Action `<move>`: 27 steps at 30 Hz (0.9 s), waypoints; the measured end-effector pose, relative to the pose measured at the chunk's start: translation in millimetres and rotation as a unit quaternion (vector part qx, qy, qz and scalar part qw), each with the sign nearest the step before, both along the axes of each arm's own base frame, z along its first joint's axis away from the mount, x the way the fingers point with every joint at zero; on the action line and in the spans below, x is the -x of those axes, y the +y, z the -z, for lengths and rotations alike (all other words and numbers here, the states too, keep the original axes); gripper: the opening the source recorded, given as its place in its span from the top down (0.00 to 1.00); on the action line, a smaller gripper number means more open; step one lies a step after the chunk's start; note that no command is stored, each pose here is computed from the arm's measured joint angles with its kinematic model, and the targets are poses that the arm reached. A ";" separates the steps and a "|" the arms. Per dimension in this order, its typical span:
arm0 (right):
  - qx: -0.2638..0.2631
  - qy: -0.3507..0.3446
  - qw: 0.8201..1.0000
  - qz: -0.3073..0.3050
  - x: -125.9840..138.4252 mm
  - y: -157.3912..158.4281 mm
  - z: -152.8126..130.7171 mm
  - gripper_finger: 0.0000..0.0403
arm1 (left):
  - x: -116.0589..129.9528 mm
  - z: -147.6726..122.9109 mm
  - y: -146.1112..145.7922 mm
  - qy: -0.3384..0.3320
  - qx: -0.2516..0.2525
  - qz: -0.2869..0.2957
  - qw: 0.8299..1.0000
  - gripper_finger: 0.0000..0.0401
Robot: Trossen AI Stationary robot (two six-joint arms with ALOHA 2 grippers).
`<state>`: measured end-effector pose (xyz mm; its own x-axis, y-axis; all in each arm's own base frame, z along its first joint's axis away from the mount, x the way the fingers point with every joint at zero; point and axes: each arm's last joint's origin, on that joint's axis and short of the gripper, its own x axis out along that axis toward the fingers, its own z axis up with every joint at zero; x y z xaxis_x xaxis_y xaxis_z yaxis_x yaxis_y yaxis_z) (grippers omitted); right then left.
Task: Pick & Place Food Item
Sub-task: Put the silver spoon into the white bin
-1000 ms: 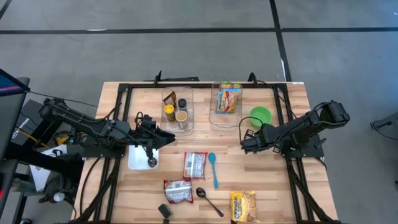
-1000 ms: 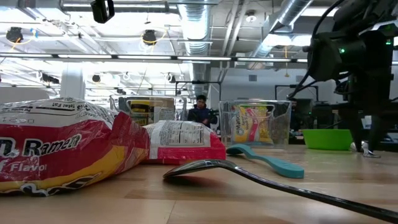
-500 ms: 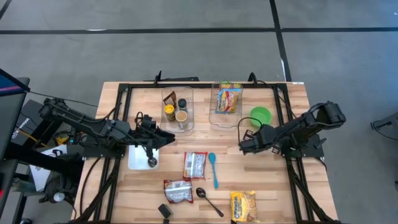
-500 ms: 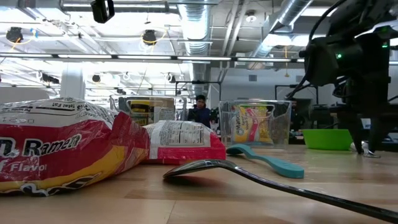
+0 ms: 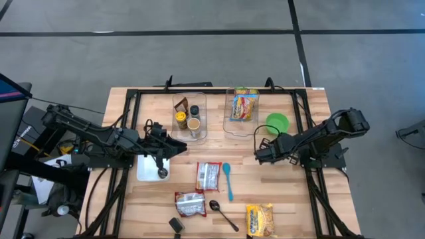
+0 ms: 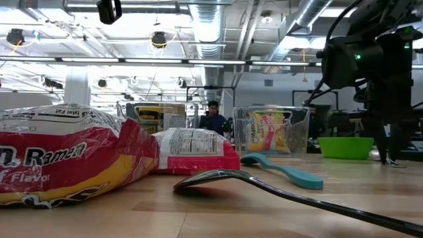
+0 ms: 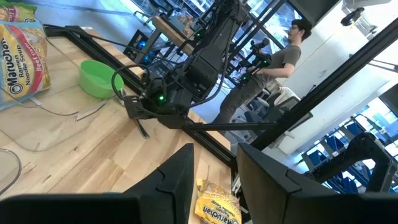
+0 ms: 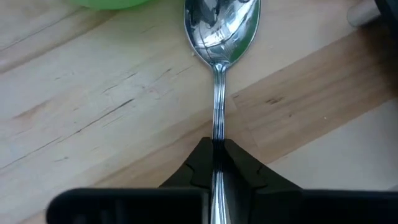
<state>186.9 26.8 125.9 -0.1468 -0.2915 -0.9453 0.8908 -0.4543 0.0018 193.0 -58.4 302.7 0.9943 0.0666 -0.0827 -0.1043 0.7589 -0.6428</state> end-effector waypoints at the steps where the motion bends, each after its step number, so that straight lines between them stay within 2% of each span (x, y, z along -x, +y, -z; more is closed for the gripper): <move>1: 0.000 0.000 1.000 0.000 0.0 0.0 0.0 0.97 | 0.0 0.0 0.0 0.000 0.000 0.000 1.000 0.71; 6: 0.000 0.000 1.000 0.000 0.0 0.0 0.1 0.94 | 0.0 0.0 0.0 0.000 0.000 0.000 1.000 0.71; 14: -0.001 0.001 1.000 -0.004 0.0 0.1 0.0 0.98 | 0.0 0.1 0.1 0.000 0.000 0.000 1.000 0.71; 27: -0.012 0.022 0.998 -0.056 -8.4 6.4 -15.5 0.99 | 0.0 0.1 0.1 0.001 0.000 0.000 1.000 0.71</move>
